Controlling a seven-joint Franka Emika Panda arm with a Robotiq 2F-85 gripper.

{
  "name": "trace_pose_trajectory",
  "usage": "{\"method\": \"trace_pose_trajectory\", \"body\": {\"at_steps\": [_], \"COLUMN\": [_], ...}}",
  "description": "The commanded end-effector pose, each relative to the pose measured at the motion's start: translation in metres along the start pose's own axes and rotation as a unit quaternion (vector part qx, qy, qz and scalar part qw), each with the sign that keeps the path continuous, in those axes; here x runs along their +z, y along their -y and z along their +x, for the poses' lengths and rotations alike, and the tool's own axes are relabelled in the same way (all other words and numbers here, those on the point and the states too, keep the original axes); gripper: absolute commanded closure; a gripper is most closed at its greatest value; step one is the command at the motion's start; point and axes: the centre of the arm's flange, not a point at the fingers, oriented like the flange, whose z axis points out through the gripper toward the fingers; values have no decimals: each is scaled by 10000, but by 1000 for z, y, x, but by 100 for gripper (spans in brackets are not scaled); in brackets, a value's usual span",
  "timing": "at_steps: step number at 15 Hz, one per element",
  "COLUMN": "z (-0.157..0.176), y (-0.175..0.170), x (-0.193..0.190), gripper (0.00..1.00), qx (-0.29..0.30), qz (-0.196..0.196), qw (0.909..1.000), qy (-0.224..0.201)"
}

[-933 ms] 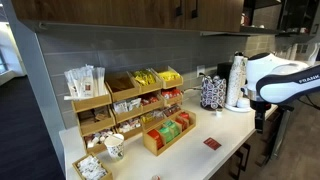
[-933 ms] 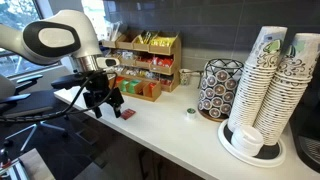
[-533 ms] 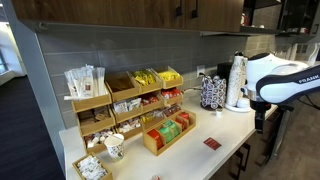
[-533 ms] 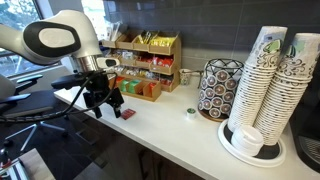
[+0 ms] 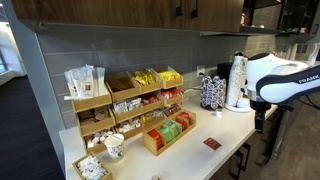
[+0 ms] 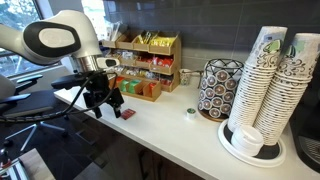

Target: Put the red sachet on the right side of the wooden stand at the front of the counter

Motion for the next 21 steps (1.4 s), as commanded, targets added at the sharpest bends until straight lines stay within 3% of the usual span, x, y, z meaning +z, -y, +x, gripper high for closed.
{"method": "trace_pose_trajectory", "body": {"at_steps": [1, 10, 13, 17, 18, 21], "z": [0, 0, -33, -67, -49, -59], "y": [0, 0, 20, 43, 31, 38], "x": [0, 0, 22, 50, 45, 54], "gripper": [0, 0, 0, 0, 0, 0], "qx": [0, 0, -19, 170, 60, 110], "qz": [0, 0, 542, 1370, 997, 1250], "qw": [10000, 10000, 9956, 9745, 9823, 9757], "qy": [0, 0, 759, 1767, 1586, 1795]}}
